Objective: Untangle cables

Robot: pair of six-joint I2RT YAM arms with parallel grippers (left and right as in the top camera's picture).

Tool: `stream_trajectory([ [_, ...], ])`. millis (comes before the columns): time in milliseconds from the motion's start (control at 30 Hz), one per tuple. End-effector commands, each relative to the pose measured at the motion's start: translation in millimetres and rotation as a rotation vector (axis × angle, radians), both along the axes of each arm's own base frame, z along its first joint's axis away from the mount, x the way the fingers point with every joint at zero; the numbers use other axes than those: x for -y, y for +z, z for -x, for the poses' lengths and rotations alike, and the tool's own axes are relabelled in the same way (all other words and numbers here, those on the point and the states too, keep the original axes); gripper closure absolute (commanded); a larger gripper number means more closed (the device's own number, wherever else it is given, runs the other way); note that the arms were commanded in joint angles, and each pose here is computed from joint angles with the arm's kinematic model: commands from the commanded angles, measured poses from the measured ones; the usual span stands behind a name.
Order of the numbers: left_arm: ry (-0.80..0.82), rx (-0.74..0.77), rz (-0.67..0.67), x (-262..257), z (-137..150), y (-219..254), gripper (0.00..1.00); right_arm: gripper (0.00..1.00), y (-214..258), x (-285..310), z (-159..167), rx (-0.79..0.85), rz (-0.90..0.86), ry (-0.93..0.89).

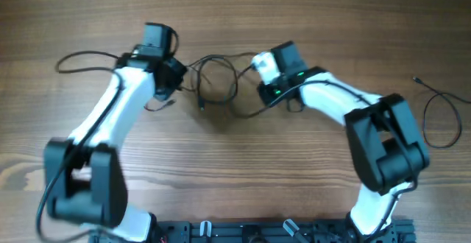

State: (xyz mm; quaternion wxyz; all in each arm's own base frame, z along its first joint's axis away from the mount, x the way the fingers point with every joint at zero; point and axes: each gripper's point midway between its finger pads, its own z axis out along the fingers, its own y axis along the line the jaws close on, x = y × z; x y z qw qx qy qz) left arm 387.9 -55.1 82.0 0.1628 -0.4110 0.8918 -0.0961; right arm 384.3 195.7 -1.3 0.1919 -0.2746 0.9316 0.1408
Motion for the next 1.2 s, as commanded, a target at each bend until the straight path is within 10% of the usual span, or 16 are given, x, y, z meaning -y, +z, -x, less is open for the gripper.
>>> stream_trajectory([
  [0,0.074,0.115,-0.020,-36.9,-3.4,43.9,0.96,0.96,38.8,81.0,-19.1,-0.007,-0.004,-0.290],
  [333,0.078,0.026,-0.037,-40.0,14.7,31.7,0.96,0.96,277.0,244.2,-16.3,0.514,-0.375,-0.772],
  [533,0.185,0.003,-0.292,-90.3,24.5,34.0,0.96,0.96,280.6,324.5,0.1,0.537,-0.406,-1.091],
  [767,0.435,-0.045,-0.050,-87.2,35.2,23.2,0.96,0.96,255.2,382.7,38.0,0.407,-0.506,-1.532],
  [933,0.319,-0.033,0.133,-37.8,12.6,13.2,0.96,0.96,263.8,323.3,18.2,0.322,-0.648,-1.235],
  [1167,-0.149,-0.040,0.014,45.1,3.1,-26.6,0.96,0.96,260.8,167.8,-12.6,0.418,-0.419,-0.488],
])
